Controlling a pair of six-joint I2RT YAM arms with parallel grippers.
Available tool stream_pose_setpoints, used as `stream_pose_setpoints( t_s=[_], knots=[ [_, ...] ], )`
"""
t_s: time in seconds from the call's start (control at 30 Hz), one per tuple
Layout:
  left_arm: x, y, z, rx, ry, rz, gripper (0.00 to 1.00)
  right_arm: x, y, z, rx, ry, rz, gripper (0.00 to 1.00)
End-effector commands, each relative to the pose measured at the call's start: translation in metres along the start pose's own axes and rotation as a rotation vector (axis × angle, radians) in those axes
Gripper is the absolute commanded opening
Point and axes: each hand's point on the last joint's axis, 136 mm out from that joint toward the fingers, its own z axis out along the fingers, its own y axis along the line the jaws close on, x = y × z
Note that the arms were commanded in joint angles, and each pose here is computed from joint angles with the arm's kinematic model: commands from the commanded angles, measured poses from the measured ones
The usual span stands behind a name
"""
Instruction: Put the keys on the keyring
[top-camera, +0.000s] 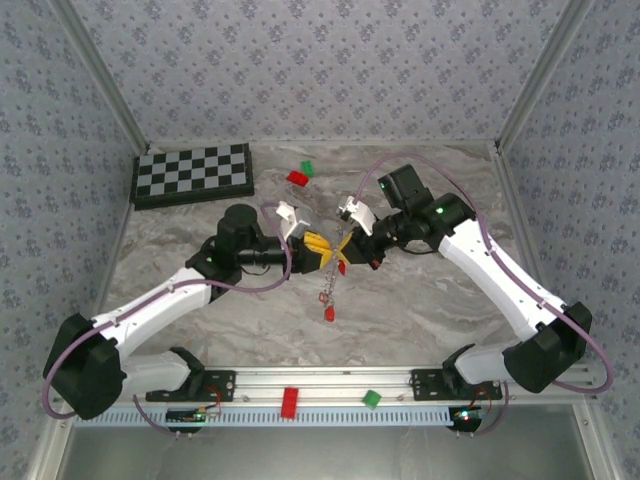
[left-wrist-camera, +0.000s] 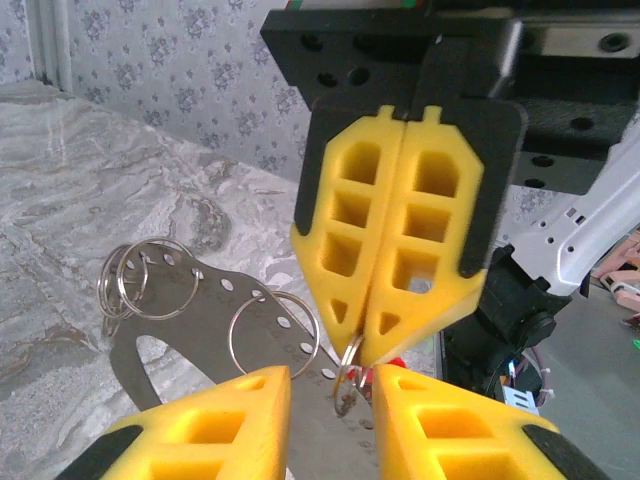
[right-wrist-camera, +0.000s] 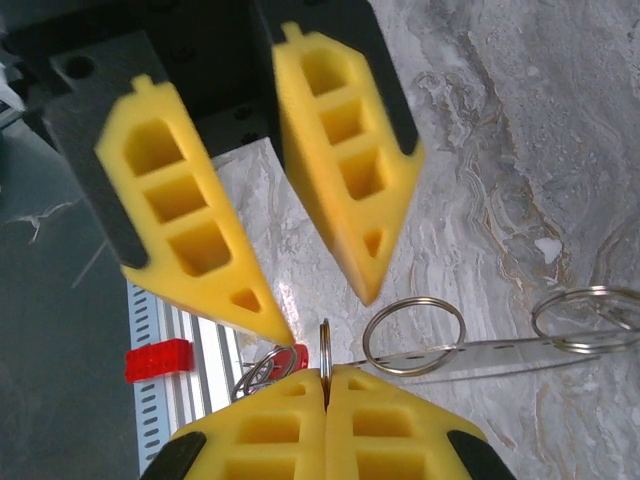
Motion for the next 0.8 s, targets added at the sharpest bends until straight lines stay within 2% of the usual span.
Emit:
stream_pose_setpoints(
  t_s=[0.0,0.13,0.43,0.63,0.67,0.7,0.77],
  knots=[
    [-0.014,-0.006,0.0,0.036,-0.009,0.038,0.27,-0.009,0.007,-0.004,-0.009,-0.009,-0.037,0.0],
    [-0.013,-0.005,0.001,0.039,-0.004,0.034,0.27,-0.008,0.01,-0.002,-0.024,0.001,-0.043,0.0],
    [-0.01,-0.011,0.003,0.09,0.007,0.031,0.19,-0.008,0.012,0.002,-0.038,0.013,-0.05,0.0],
    [-0.008,-0.014,0.006,0.119,0.014,0.024,0.11,-0.009,0.014,0.002,-0.041,0.01,-0.055,0.0],
    [-0.008,-0.015,0.006,0.123,0.016,0.025,0.08,-0.009,0.014,0.003,-0.042,0.009,-0.055,0.0],
    [-0.008,-0.016,0.006,0.129,0.017,0.026,0.01,-0.009,0.014,0.003,-0.043,0.01,-0.056,0.0],
    [-0.007,-0.016,0.007,0.13,0.019,0.024,0.0,-0.008,0.013,0.003,-0.039,0.01,-0.053,0.0]
  ],
)
